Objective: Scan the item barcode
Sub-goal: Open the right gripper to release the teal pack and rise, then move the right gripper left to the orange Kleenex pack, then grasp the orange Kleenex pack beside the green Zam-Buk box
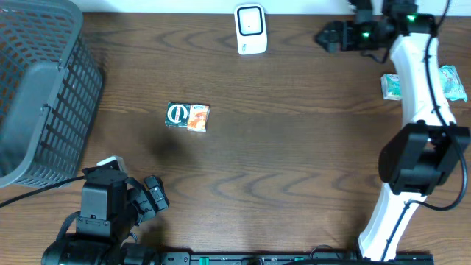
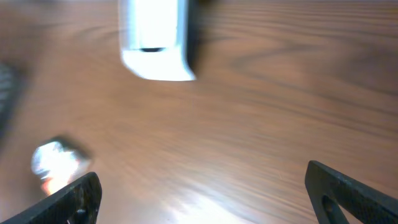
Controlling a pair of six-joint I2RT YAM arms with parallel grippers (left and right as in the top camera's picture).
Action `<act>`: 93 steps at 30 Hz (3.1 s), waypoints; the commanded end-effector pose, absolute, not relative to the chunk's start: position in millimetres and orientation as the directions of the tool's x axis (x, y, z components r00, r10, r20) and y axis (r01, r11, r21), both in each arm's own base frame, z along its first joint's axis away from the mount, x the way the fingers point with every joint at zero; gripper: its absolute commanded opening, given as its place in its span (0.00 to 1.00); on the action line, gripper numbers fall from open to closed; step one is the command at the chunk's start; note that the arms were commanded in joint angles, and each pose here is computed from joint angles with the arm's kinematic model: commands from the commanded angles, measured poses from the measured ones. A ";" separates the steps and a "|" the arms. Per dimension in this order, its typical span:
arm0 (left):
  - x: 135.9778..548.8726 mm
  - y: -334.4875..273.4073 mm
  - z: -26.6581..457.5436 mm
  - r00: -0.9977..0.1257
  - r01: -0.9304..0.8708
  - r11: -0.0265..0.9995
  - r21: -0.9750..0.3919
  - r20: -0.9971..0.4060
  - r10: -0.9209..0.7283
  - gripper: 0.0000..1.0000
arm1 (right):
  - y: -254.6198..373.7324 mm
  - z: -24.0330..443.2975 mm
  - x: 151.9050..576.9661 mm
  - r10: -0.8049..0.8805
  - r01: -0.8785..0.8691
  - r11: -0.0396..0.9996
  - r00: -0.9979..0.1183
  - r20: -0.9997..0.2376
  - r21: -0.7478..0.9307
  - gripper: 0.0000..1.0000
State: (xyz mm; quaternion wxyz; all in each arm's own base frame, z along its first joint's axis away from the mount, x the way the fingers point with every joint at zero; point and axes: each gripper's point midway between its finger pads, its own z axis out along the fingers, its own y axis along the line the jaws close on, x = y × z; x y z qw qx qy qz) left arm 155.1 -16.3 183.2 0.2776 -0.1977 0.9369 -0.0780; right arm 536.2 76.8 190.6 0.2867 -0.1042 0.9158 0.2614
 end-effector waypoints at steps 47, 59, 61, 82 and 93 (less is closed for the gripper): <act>154.5 -14.2 183.1 -0.765 -0.332 0.910 -0.249 -0.494 -0.414 0.98 | 334.8 92.6 425.2 -0.207 -0.299 0.874 -0.942 -0.265 0.383 0.99; 154.5 -14.2 183.1 -0.765 -0.332 0.910 -0.249 -0.494 -0.414 0.98 | 336.7 81.5 426.9 -0.208 -0.296 0.874 -0.944 -0.254 0.385 0.97; 154.5 -14.2 183.1 -0.765 -0.332 0.910 -0.249 -0.494 -0.414 0.98 | 338.6 73.5 425.8 -0.204 -0.286 0.875 -0.950 -0.237 0.390 0.91; 154.5 -14.2 183.1 -0.765 -0.332 0.910 -0.249 -0.494 -0.414 0.98 | 383.4 24.8 404.3 -0.191 -0.222 0.825 -0.975 -0.113 0.520 0.76; 154.5 -14.2 183.0 -0.765 -0.332 0.910 -0.248 -0.494 -0.414 0.98 | 392.5 7.1 395.5 -0.178 -0.204 0.856 -0.979 -0.100 0.475 0.59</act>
